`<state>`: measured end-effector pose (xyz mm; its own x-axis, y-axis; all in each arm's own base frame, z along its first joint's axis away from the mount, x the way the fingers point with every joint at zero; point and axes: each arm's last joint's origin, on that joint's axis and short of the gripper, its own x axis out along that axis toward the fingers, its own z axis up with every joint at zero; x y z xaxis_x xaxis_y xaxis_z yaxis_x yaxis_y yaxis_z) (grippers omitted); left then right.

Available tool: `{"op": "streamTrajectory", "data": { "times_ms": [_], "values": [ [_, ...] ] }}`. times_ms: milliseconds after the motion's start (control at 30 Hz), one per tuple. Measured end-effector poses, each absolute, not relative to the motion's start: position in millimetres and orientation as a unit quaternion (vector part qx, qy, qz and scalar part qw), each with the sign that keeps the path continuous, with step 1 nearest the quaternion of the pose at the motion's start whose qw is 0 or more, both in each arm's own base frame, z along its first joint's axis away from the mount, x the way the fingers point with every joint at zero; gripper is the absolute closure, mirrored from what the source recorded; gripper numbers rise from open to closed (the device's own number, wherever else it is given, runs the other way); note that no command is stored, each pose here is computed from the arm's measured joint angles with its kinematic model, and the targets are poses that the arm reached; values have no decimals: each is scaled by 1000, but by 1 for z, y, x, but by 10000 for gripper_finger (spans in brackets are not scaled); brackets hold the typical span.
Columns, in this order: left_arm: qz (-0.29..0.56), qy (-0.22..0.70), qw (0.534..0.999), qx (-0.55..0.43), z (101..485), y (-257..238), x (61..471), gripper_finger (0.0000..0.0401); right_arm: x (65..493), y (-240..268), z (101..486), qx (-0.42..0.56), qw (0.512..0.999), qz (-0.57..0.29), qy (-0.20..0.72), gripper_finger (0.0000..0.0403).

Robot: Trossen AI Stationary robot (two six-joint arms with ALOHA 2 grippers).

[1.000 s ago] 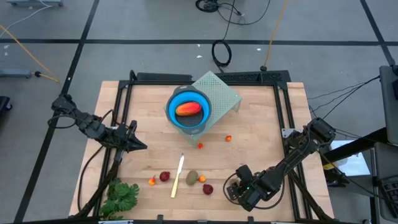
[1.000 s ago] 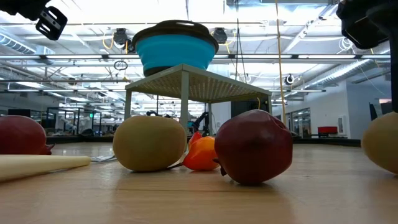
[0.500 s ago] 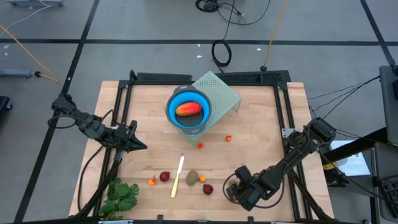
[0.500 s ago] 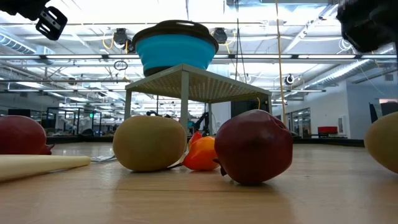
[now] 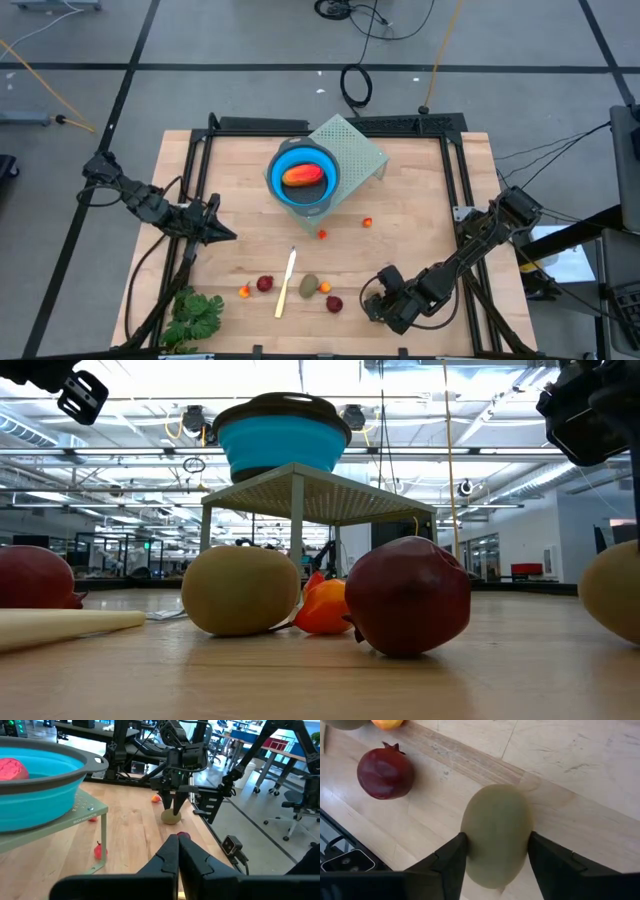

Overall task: Pick & Place Fruit
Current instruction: Put the kiwi into the blue strainer bowl

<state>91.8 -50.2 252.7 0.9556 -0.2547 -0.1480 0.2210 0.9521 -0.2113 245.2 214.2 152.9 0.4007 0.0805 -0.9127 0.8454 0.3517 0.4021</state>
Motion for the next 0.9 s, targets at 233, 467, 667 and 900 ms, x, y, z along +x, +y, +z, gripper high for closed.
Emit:
{"op": "streamTrajectory", "data": {
  "times_ms": [233, 467, 667, 900],
  "values": [
    [-121, 87, 984, -97, 253, -50, 92, 381, 246, 215, 156, 495, 681, -270, 467, 245],
    [-121, 87, 984, -96, 253, -50, 92, 391, 243, 209, 171, 496, 698, -261, 446, 246],
    [-121, 88, 984, -96, 253, -50, 92, 395, 241, 205, 190, 507, 713, -235, 424, 246],
    [-120, 88, 984, -96, 253, -50, 92, 382, 239, 194, 220, 515, 740, -198, 383, 247]
  ]
}}
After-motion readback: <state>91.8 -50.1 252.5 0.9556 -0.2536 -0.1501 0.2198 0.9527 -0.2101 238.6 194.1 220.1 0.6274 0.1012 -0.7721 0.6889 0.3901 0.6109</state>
